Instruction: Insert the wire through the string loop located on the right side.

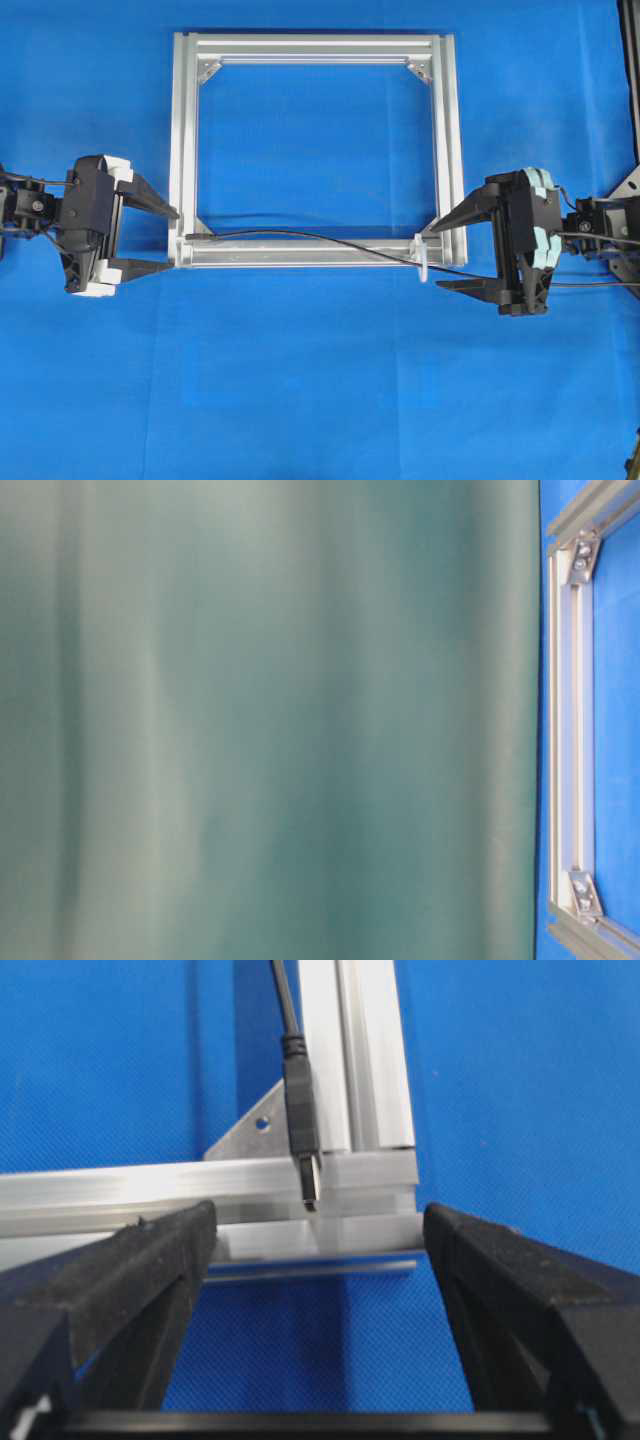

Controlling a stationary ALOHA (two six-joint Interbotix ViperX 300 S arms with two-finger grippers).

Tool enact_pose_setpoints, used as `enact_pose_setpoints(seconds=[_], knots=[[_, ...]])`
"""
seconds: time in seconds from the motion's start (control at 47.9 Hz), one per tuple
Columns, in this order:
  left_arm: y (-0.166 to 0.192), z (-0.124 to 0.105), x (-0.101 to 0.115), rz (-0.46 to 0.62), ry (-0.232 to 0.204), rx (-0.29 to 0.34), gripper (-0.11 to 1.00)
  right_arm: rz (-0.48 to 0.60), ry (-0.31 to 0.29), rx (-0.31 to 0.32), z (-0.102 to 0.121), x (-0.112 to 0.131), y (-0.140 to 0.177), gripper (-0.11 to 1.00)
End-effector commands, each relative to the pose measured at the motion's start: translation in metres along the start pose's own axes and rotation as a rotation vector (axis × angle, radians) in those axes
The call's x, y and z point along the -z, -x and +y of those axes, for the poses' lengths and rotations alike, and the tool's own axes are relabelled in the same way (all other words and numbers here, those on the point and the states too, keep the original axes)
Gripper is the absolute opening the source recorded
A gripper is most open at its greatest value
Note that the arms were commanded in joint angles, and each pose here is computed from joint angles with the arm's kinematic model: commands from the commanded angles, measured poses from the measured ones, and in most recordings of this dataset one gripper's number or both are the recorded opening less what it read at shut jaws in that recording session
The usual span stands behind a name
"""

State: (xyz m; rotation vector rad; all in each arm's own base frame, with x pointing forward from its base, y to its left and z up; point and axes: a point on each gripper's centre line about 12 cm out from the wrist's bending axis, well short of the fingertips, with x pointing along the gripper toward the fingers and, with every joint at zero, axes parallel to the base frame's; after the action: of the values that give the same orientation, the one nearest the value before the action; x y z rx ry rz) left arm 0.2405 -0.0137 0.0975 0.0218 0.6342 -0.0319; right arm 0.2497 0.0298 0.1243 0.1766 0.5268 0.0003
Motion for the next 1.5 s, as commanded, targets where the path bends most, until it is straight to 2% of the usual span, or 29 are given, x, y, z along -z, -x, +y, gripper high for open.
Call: enact_pose_setpoints(seconds=[0.0,0.251,0.418,0.564,1.483], knots=[[0.002,0.002,-0.010,-0.024,0.008,-0.006,0.80,-0.040,-0.003,-0.009,0.003,-0.012,0.001,0.93],[0.018,0.001,-0.044,-0.103,0.006,0.003,0.80,-0.069,-0.007,-0.020,0.004,-0.039,0.016,0.94],[0.035,0.002,-0.068,-0.174,0.007,0.008,0.80,-0.104,0.027,-0.033,0.006,-0.062,0.033,0.94],[0.048,0.002,-0.079,-0.224,0.008,0.010,0.80,-0.136,0.049,-0.042,0.008,-0.077,0.046,0.94],[0.052,0.002,-0.080,-0.241,0.010,0.010,0.80,-0.128,0.051,-0.037,0.007,-0.076,0.044,0.94]])
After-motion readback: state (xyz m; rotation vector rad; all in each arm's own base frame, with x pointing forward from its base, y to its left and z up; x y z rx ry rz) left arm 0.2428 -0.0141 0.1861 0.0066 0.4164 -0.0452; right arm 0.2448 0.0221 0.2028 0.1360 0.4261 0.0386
